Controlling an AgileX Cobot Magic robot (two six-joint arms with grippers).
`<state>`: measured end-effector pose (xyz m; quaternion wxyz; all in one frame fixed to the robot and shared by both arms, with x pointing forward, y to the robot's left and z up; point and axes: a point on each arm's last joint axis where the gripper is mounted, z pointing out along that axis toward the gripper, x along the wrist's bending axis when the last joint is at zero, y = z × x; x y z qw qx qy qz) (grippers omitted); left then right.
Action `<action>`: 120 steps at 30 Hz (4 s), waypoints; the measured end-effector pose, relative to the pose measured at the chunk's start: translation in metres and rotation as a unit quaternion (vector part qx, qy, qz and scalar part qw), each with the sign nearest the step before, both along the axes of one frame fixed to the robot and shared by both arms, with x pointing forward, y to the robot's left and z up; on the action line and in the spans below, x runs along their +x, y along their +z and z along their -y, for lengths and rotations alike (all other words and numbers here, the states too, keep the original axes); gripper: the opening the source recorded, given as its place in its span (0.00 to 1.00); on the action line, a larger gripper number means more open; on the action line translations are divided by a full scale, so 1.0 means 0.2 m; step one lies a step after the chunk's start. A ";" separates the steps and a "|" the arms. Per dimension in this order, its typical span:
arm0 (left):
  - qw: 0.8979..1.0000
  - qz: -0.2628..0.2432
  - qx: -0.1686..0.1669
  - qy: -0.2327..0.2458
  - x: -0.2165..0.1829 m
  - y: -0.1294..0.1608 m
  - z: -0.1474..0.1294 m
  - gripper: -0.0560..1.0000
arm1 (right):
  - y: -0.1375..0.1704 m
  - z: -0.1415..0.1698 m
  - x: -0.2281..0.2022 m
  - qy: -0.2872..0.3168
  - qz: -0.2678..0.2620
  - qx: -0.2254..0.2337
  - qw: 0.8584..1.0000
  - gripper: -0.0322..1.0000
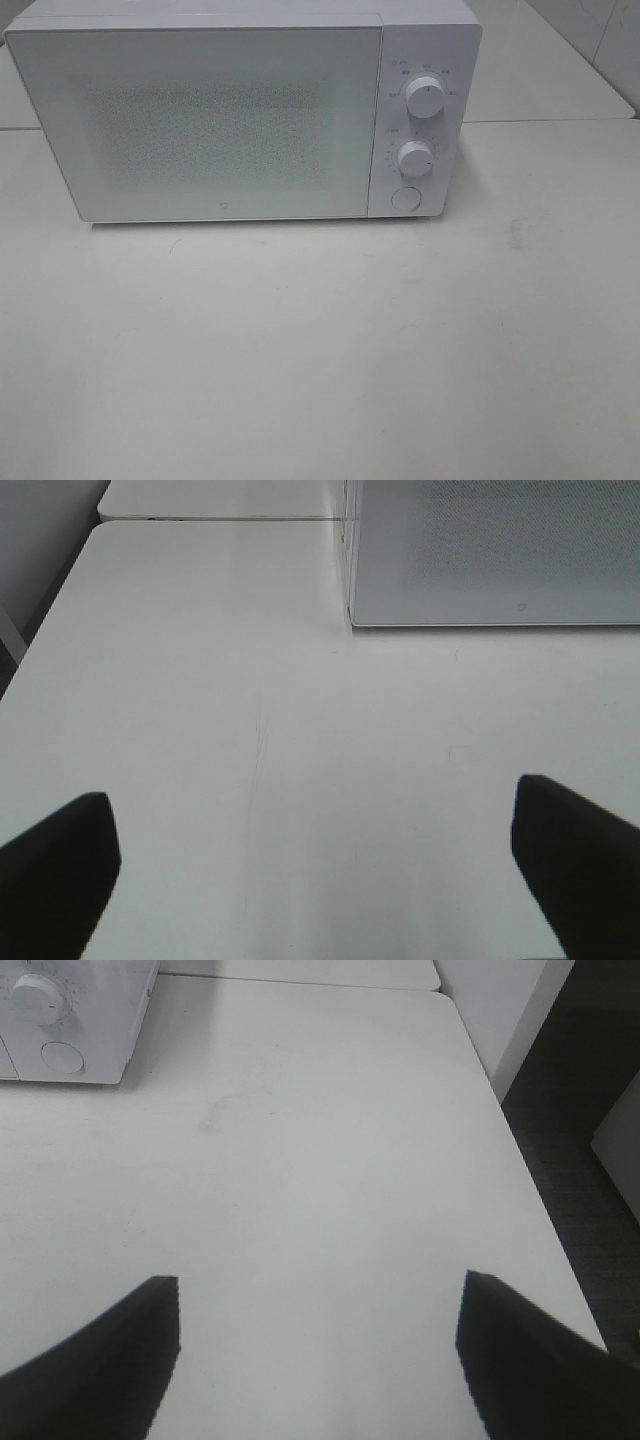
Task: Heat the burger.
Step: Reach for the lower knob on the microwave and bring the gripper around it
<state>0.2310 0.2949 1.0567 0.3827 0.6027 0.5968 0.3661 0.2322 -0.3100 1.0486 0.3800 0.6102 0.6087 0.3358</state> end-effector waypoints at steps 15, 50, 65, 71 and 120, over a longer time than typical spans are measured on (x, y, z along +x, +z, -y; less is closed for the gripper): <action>1.000 0.000 0.000 0.000 0.00 0.00 0.00 0.99 | 0.00 0.00 0.00 0.000 0.000 0.000 1.000 0.77; 1.000 0.000 0.000 0.000 0.00 0.00 0.00 0.99 | 0.13 -0.06 0.48 0.036 0.074 -0.012 0.997 0.77; 1.000 0.000 -0.001 0.000 0.00 0.00 0.00 0.99 | 0.09 -0.10 0.79 0.055 0.090 0.002 0.994 0.77; 1.000 0.000 -0.001 0.000 0.00 0.00 0.00 0.99 | 0.04 -0.12 0.94 0.064 0.096 0.009 0.993 0.77; 1.000 0.000 -0.001 0.001 0.00 0.00 0.00 0.99 | -0.58 -0.50 1.00 0.012 0.137 -0.016 0.990 0.77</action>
